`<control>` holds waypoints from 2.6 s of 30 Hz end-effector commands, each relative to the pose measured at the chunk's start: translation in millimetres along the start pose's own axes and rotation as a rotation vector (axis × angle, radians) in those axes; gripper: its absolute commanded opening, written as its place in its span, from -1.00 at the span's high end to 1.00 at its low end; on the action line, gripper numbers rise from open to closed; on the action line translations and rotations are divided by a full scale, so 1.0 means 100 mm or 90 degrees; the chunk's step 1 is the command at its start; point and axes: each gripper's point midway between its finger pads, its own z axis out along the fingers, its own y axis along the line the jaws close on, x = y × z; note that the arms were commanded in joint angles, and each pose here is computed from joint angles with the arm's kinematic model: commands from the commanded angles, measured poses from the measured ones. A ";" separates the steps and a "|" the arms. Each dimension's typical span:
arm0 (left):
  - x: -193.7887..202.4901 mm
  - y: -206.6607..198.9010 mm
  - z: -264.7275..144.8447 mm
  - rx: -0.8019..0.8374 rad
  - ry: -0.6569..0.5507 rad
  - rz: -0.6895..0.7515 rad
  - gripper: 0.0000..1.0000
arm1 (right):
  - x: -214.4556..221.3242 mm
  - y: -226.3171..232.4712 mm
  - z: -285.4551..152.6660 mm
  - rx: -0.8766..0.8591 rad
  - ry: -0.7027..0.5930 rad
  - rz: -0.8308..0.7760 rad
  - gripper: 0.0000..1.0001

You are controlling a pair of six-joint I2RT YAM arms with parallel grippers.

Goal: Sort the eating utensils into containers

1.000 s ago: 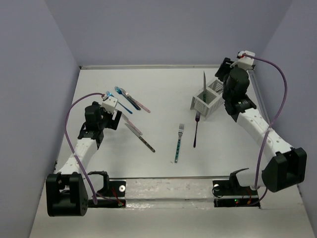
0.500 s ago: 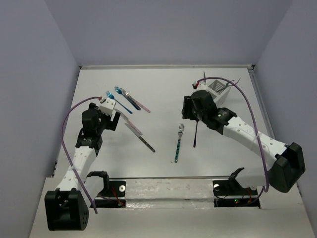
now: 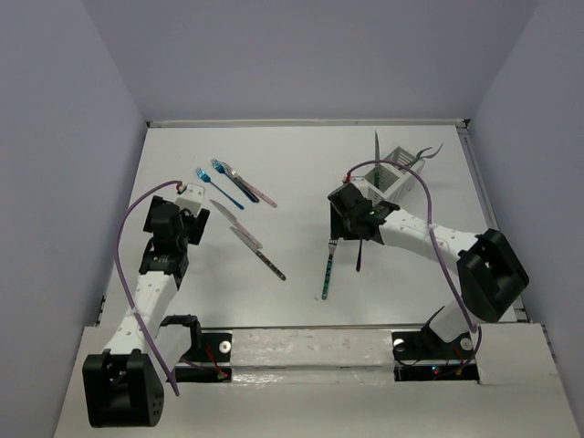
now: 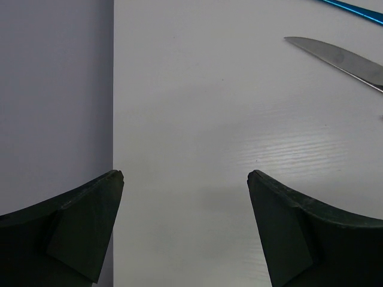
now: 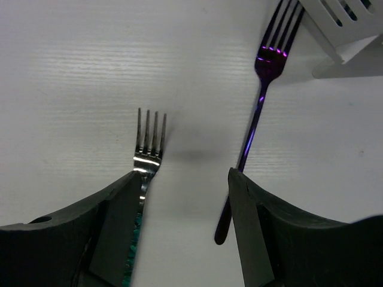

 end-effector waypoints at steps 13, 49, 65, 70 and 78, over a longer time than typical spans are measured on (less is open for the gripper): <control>0.04 -0.06 0.03 0.011 -0.003 -0.004 -0.98 | 0.10 -0.64 0.61 0.087 0.019 0.075 -0.26; 0.15 -0.10 0.09 0.006 0.002 0.002 -0.98 | -1.75 0.12 -1.32 -0.128 -0.421 -0.060 1.00; 0.19 -0.14 0.19 0.010 0.013 0.006 -0.98 | -3.36 -1.68 -1.19 0.230 -0.743 0.199 1.00; 0.22 -0.15 0.23 0.008 0.022 0.010 -0.98 | -3.34 -1.84 -0.71 0.281 -0.704 0.180 1.00; 0.28 -0.16 0.26 0.008 0.034 0.018 -0.98 | -3.36 -2.01 -0.43 0.298 -0.703 0.163 1.00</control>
